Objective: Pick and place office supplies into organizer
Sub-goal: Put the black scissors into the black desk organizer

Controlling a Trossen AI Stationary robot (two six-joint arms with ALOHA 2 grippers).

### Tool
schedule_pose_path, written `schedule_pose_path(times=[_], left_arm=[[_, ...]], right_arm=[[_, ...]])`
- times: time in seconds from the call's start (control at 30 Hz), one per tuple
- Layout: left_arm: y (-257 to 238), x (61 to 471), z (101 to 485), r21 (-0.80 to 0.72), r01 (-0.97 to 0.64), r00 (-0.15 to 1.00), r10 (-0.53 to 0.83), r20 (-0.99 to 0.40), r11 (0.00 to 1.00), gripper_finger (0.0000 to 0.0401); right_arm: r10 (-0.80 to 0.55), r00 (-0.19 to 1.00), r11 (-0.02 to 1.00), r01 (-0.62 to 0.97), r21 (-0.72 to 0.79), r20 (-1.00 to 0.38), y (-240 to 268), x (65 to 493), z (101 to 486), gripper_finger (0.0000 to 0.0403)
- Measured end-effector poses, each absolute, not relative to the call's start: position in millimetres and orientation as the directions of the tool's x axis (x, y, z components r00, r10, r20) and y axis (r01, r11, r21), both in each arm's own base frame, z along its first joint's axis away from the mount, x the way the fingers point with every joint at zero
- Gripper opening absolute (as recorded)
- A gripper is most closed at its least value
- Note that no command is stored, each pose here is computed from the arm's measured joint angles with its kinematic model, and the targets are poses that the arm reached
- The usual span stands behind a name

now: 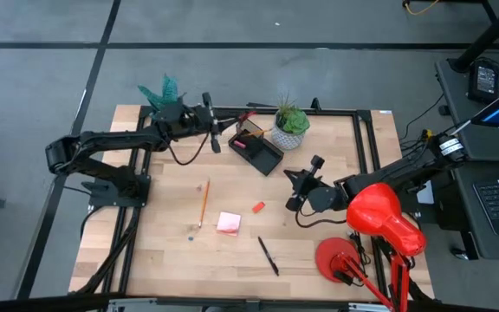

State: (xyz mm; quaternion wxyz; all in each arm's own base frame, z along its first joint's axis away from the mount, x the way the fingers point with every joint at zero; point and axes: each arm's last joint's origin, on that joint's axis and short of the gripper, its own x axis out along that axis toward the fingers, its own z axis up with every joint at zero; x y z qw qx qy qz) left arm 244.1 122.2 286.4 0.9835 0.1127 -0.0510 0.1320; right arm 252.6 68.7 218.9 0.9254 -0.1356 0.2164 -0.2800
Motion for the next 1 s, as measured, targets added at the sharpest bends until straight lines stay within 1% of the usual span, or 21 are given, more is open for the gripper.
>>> schedule_pose_path(times=[0.13, 0.37, 0.47, 0.63, 1.0], left_arm=[[128.2, 237.9, 281.0, 0.147, -0.296, 0.95, 0.276, 0.145, 0.944, 0.0024], [135.1, 242.9, 274.5, 0.067, -0.331, 0.935, 0.317, 0.161, 0.941, 0.0024], [139.8, 247.3, 268.9, 0.038, -0.357, 0.922, 0.346, 0.174, 0.933, 0.0024], [146.7, 256.9, 253.4, -0.007, -0.373, 0.916, 0.37, 0.157, 0.928, 0.0024], [161.4, 268.0, 224.0, -0.025, -0.412, 0.904, 0.413, 0.11, 0.911, 0.0024]], right_arm=[[-0.53, 0.802, 0.837, 0.442, -0.321, -0.277, 68.4, 249.7, 207.9, 0.0004], [-0.52, 0.835, 0.84, 0.459, -0.29, -0.181, 58.2, 243.8, 197.2, 0.0002], [-0.496, 0.849, 0.855, 0.441, -0.273, -0.181, 52.1, 242.8, 192.7, 0.0002], [-0.507, 0.84, 0.85, 0.45, -0.274, -0.193, 45.2, 242.5, 189.2, 0.0001], [-0.511, 0.836, 0.848, 0.451, -0.28, -0.199, 44.1, 242.5, 188.5, 0.0001]])
